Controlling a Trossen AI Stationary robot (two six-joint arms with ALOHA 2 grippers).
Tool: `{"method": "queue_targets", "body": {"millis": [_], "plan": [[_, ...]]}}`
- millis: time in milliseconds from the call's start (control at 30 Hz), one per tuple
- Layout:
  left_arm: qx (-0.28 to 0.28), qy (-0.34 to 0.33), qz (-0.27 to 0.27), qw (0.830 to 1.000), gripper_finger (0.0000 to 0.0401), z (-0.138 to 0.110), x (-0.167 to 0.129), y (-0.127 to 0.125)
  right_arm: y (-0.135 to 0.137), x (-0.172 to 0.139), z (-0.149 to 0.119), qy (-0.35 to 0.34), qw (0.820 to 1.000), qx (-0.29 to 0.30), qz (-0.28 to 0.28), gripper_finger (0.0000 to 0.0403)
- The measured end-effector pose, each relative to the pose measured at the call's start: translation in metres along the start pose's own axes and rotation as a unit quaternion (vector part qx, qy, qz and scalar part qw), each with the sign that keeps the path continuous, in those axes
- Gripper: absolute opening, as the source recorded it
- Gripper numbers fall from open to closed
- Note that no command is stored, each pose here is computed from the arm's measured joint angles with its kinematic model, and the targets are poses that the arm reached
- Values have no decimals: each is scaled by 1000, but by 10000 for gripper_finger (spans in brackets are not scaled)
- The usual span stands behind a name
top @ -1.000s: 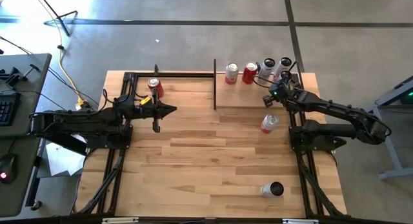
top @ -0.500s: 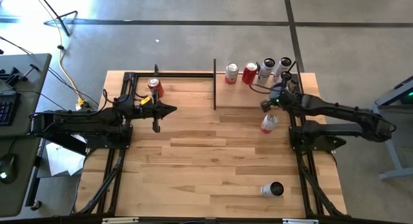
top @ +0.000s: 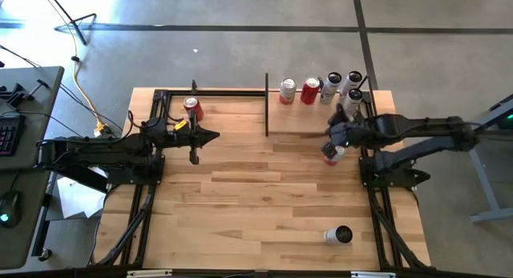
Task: Place canned beverage on shelf
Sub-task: Put the white and blue soda can on the shelf aligned with the other white and blue soda can
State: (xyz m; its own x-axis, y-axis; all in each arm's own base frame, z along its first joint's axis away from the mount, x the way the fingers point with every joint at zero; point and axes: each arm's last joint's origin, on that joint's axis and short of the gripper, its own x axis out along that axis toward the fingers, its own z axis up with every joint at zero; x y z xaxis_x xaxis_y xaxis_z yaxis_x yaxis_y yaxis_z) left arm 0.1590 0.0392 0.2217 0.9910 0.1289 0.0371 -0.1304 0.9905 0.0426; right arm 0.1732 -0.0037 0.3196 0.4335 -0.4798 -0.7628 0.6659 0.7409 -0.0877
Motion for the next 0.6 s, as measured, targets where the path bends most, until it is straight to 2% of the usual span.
{"method": "queue_targets", "body": {"millis": [167,367,500,600], "plan": [[0,0,0,1000,0,0,0,0,41,-13,2,103,993,-47,28,52],[-1,3,0,1000,0,-1,0,0,96,-36,-11,210,974,-66,46,161],[0,3,0,1000,0,-1,0,0,127,-62,-26,267,962,-35,52,235],[8,4,0,1000,0,-1,0,0,149,-83,-42,288,955,13,61,272]]}}
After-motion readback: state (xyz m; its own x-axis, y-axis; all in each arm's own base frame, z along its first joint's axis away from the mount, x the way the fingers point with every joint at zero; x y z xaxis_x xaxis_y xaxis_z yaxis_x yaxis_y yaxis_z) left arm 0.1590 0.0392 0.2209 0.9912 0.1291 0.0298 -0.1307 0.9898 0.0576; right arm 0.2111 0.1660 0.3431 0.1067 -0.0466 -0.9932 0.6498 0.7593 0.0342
